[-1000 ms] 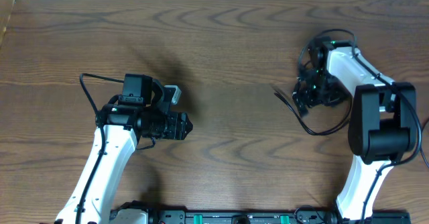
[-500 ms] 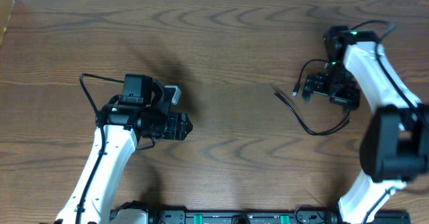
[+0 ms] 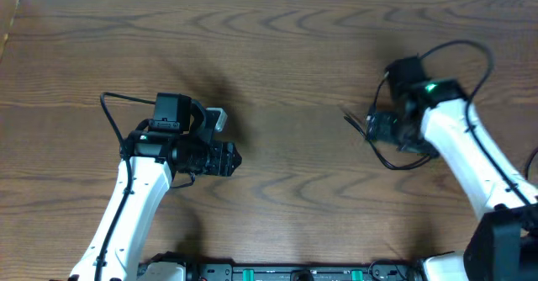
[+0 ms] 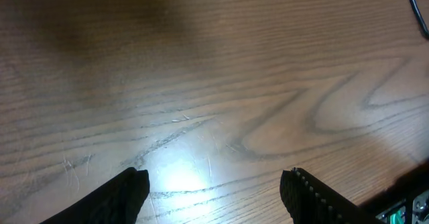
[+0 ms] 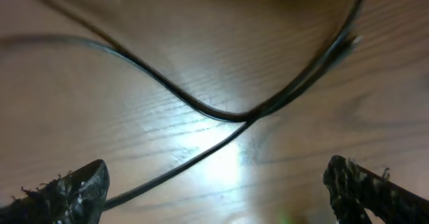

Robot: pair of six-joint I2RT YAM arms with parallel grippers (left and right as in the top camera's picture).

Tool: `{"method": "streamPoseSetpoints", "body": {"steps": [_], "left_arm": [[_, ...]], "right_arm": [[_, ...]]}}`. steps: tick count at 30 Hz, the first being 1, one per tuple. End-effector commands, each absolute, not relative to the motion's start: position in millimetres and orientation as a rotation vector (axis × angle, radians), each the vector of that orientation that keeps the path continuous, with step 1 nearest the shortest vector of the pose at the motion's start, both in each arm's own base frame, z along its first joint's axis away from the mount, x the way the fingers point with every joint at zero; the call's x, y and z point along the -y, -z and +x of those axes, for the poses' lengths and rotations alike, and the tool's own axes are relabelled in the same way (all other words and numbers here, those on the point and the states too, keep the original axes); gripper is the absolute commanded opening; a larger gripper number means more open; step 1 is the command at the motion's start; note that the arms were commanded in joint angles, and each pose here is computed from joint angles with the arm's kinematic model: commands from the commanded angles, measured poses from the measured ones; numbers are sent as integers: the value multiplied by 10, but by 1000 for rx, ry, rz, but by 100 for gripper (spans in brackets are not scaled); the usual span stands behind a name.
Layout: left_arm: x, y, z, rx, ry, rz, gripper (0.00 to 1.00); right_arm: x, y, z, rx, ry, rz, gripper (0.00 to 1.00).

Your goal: Untangle cables

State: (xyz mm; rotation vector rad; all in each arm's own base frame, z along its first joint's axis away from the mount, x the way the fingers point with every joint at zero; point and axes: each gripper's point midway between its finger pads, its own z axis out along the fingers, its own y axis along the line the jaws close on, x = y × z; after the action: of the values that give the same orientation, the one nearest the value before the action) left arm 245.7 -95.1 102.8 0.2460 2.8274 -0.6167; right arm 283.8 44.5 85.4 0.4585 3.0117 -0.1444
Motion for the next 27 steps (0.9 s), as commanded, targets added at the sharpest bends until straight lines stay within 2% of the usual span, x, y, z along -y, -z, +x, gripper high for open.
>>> {"method": "streamPoseSetpoints", "body": {"steps": [1, 3, 8, 11, 17, 23, 25, 27], "left_arm": [[979, -1042, 2454, -2819, 632, 277, 68], [978, -1042, 2455, -2819, 632, 277, 68], [978, -1042, 2454, -2820, 632, 277, 68], [978, -1042, 2455, -2819, 632, 277, 69], [979, -1042, 2454, -2820, 632, 276, 68], [978, -1042, 2454, -2820, 632, 277, 68], [978, -1042, 2452, -2820, 632, 277, 68], [977, -1040, 2447, -2823, 632, 276, 68]], "right_arm": [[-439, -695, 2712, -3011, 224, 381, 99], [-488, -544, 2694, -3003, 201, 365, 99], [-617, -187, 2676, -2992, 131, -143, 99], [-600, -62, 2626, -2975, 144, -340, 99], [-624, 119, 2580, -2941, 105, -377, 99], [-615, 252, 2570, -2859, 125, -629, 99], [-642, 250, 2659, -2818, 111, -596, 99], [-677, 198, 2821, -2773, 79, -444, 99]]}}
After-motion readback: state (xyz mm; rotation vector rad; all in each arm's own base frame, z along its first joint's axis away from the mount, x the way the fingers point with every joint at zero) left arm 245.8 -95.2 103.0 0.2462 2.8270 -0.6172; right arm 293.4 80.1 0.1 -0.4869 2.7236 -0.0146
